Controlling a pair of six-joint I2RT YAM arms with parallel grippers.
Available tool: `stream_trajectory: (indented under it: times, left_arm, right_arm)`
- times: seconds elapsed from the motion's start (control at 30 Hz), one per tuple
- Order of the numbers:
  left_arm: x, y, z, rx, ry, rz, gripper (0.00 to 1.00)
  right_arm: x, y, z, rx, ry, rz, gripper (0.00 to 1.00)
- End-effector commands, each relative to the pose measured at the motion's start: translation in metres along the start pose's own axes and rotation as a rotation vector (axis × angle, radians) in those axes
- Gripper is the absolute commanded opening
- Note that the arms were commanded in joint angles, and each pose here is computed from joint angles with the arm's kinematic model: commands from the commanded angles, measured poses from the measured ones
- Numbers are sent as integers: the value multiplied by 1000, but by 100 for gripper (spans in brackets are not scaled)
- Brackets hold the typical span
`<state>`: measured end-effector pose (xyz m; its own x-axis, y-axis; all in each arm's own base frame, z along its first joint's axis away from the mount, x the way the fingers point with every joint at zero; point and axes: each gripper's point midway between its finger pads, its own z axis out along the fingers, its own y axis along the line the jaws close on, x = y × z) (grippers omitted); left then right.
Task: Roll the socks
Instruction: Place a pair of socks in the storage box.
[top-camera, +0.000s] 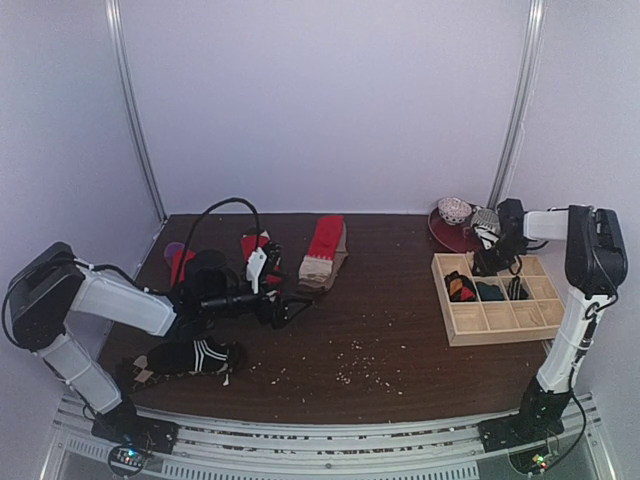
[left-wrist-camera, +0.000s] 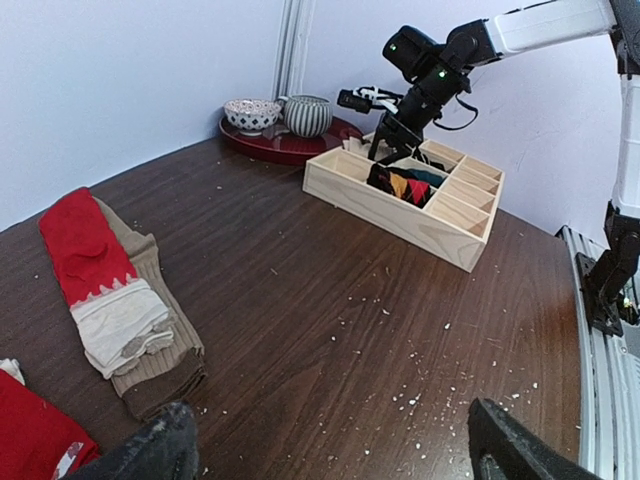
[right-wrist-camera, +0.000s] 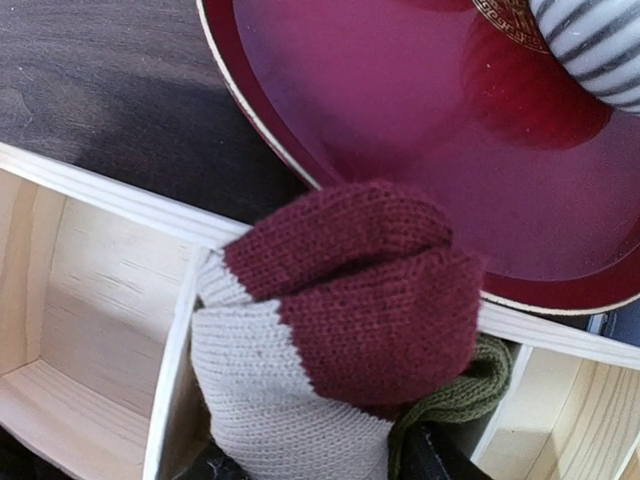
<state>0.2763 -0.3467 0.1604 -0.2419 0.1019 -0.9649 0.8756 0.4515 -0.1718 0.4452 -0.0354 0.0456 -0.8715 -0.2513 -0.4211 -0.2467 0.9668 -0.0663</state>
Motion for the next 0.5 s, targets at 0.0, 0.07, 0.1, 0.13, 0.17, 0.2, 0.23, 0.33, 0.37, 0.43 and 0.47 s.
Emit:
stream_trajectory:
  times: [0.0,0.07,0.1,0.13,0.17,0.2,0.23,0.33,0.37,0.43,0.47]
  left_arm:
    - [-24,2,-1,-14,-55,37,93]
    - [-24,3,-1,-17,-53,38,93]
    - [-24,3,-1,-18,-53,37,93]
    - [-24,3,-1,-19,-52,38,93]
    - [-24,3,-1,-19,-51,38,93]
    - [-25,3,-1,-20,-50,37,93]
    - [-25,3,-1,-19,-50,39,93]
    - [-25,3,0,-21,-48,39,93]
    - [-25,3,0,-21,-48,39,93]
    - [-25,3,0,-21,-47,38,93]
    - [-24,4,0,-22,-47,38,93]
  right_arm:
    - [13,-19,-13,39,45,74,47]
    - [8,-18,-19,38,20,77,48]
    - [5,-18,-21,36,9,78,48]
    - [3,-18,-24,37,-2,79,48]
    - [1,-18,-26,35,-11,80,49]
    - [-1,-17,-28,29,-19,82,52]
    - [-2,-16,-29,24,-25,83,53]
    - [-6,-16,-35,27,-42,88,53]
    - [-8,-17,-37,29,-51,88,53]
    - [-13,-14,-43,12,-71,85,53]
    - [-16,-11,-46,-2,-86,82,53]
